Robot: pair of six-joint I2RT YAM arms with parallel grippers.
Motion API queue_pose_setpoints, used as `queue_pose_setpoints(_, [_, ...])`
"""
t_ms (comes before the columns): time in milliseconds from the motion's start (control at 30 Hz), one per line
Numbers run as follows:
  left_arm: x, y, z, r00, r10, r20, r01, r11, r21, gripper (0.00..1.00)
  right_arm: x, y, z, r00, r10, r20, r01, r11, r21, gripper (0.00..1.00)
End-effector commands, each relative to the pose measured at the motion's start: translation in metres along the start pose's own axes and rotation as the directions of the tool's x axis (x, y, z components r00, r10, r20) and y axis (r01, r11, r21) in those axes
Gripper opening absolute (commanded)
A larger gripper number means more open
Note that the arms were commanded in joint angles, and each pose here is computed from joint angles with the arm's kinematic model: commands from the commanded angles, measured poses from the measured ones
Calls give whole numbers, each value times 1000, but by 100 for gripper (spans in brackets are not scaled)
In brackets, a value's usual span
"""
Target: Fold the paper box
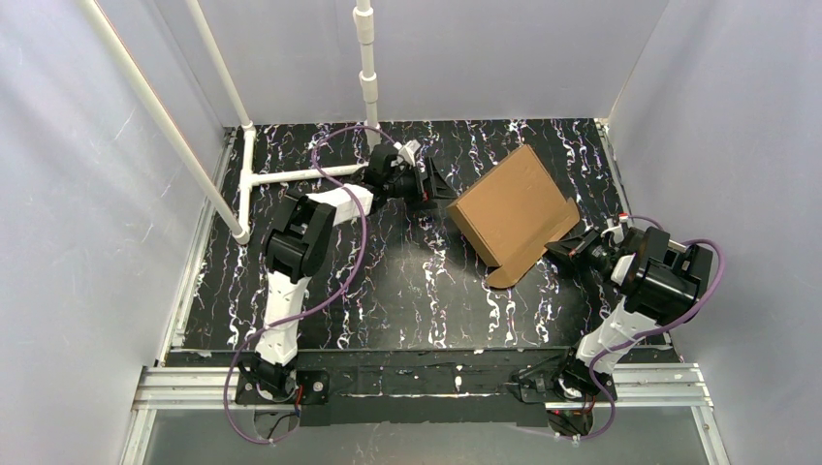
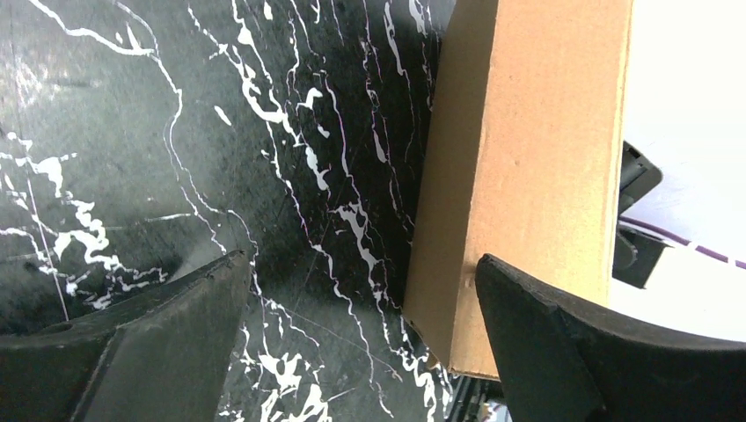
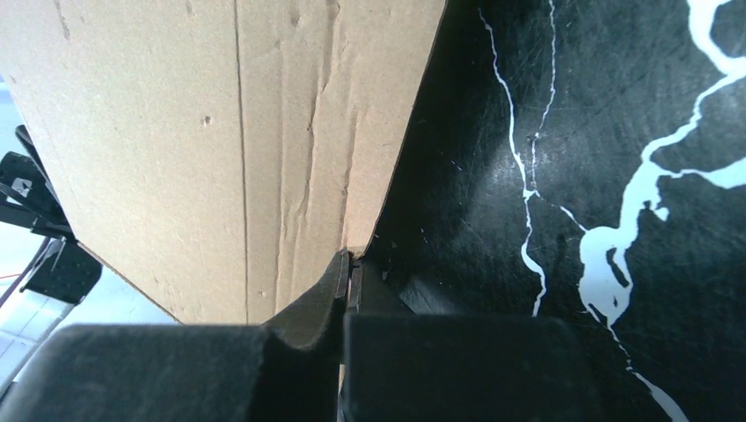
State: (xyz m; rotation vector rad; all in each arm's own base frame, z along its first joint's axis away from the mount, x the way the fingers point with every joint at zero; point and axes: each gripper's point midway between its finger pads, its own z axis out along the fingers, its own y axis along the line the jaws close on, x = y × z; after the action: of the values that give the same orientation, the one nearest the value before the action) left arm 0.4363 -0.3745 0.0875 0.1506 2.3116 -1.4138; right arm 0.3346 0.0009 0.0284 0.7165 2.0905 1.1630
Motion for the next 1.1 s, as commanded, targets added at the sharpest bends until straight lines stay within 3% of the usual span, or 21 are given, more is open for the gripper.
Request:
queue_pose_setpoints(0, [-7, -35, -13, 996, -78, 47, 73, 993, 89, 98, 4, -11, 3, 1000, -2, -14, 2, 999, 34, 1])
queue_pose_setpoints(767, [-45, -76, -44, 890, -358, 281, 266, 910, 318, 98, 2, -4, 5, 999, 28, -17, -28, 1000, -6, 1])
queue_pose_setpoints(1067, [-29, -102, -36, 952, -248, 179, 165, 909, 383, 98, 1, -4, 6, 999, 33, -16, -33, 999, -7, 1])
